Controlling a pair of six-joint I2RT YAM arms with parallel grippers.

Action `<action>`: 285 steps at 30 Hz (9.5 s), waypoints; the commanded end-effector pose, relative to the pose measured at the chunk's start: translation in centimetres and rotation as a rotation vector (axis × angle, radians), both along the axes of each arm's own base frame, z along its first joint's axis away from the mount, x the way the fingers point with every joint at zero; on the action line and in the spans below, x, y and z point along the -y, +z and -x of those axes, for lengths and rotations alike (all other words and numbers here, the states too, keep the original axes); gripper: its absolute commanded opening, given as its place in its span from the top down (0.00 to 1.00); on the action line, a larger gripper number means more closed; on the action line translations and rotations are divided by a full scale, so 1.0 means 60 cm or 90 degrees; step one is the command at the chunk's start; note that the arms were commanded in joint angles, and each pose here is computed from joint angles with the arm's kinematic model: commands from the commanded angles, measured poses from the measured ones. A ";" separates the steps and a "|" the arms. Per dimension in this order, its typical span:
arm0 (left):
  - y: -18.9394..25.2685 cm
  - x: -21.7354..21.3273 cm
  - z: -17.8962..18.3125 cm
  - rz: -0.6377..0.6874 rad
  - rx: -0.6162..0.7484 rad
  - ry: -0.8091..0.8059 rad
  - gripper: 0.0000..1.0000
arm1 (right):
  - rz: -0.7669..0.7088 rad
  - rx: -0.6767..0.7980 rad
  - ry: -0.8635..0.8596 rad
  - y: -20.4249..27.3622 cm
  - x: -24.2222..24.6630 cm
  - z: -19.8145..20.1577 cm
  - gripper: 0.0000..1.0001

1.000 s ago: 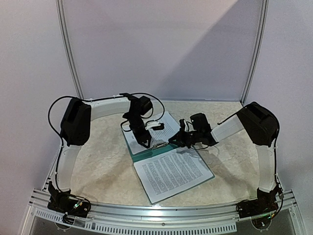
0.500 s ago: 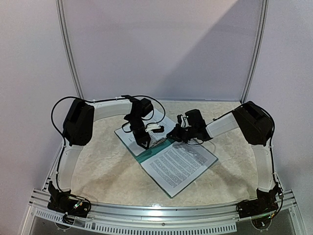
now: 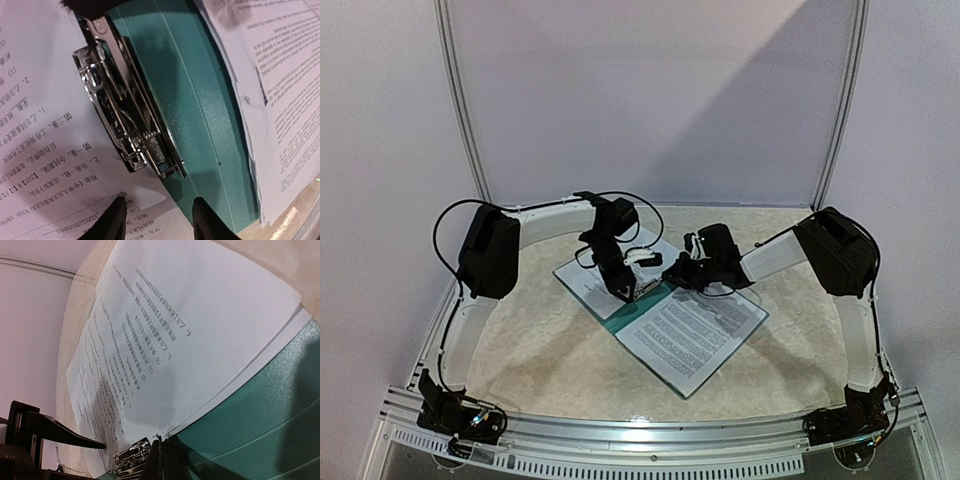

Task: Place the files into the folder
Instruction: Clamp the file in the folder with some files, then rotate the folder with files at the center of the board.

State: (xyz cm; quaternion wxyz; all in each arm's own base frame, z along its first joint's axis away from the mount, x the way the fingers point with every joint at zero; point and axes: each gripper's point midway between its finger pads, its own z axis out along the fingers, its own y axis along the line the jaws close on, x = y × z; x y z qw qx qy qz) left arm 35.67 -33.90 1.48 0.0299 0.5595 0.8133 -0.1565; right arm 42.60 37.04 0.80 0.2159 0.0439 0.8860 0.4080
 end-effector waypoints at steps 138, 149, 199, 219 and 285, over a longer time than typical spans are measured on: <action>0.240 -0.441 0.172 0.090 0.055 0.267 0.00 | 0.574 0.350 0.726 0.053 -0.136 0.122 0.37; 0.221 -0.452 0.217 0.067 0.067 0.264 0.00 | 0.633 0.337 0.733 0.042 -0.099 0.097 0.55; 0.244 -0.386 0.122 0.199 0.070 0.337 0.00 | 0.355 0.110 0.420 0.103 -0.039 0.069 0.99; 0.030 -0.410 0.240 -0.186 0.159 -0.073 0.00 | 0.591 0.225 0.435 0.018 -0.078 0.031 0.76; 0.461 -0.338 0.022 0.396 0.308 0.327 0.00 | 0.647 -0.167 0.105 0.015 0.104 0.281 0.73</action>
